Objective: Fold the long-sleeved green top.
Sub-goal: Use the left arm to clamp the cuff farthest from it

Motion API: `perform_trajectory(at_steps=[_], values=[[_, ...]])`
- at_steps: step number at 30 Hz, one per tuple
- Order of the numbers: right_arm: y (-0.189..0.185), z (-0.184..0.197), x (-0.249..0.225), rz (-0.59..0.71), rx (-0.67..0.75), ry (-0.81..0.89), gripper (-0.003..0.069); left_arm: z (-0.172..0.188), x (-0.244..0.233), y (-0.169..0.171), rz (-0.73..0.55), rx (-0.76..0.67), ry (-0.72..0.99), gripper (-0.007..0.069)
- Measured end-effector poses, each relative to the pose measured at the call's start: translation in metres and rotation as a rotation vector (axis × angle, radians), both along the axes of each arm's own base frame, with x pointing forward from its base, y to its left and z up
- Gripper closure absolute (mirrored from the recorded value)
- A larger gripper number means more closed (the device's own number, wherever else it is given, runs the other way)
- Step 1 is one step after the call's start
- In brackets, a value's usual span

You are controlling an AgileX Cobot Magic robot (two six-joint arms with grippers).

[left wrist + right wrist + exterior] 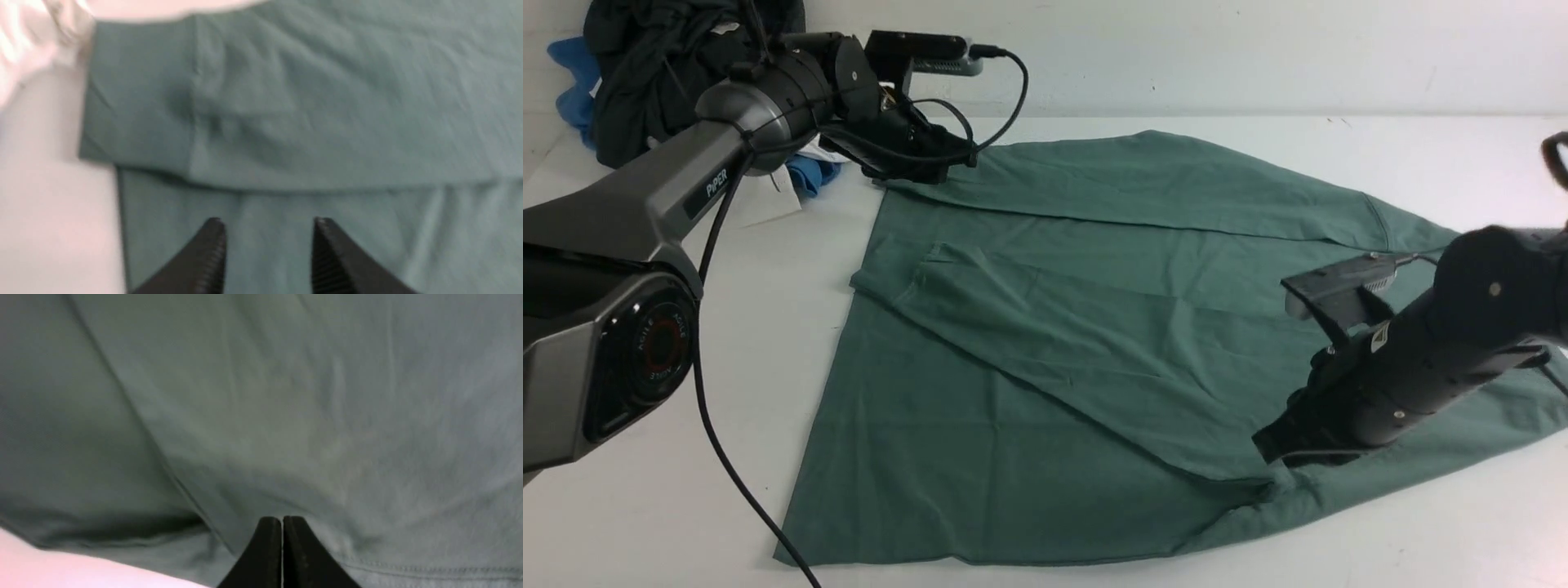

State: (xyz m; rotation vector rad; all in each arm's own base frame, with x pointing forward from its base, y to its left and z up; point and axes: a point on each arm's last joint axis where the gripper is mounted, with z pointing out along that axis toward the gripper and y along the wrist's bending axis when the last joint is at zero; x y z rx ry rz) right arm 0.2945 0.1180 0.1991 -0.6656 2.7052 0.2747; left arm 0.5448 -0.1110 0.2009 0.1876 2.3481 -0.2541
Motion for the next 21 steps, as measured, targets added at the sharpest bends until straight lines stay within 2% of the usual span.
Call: perform_trajectory(at_steps=[1,2,5,12,19,20,21], values=[[0.0,0.001,0.0,-0.001,0.005,-0.003,0.0659,-0.001,0.001,0.001,0.003,0.0,-0.003,0.0295],[0.002,0.005,0.003,-0.006,0.023,-0.014,0.0659,-0.007,0.006,0.007,0.021,-0.004,-0.03,0.0219],[0.004,0.002,0.006,-0.013,0.034,0.002,0.0659,-0.021,0.014,0.016,0.051,-0.009,-0.066,0.0139],[0.007,-0.013,0.006,-0.013,0.034,0.075,0.0659,-0.058,0.029,0.031,0.112,-0.028,-0.127,0.0109],[0.007,-0.013,0.006,0.006,0.031,0.074,0.0659,-0.079,0.047,0.031,0.14,-0.089,-0.175,0.0273],[0.007,-0.013,0.006,0.006,0.031,0.074,0.0659,-0.083,0.051,0.03,0.146,-0.11,-0.186,0.0359],[0.007,-0.013,0.006,0.006,0.031,0.074,0.0659,-0.081,0.052,0.03,0.146,-0.114,-0.193,0.037]])
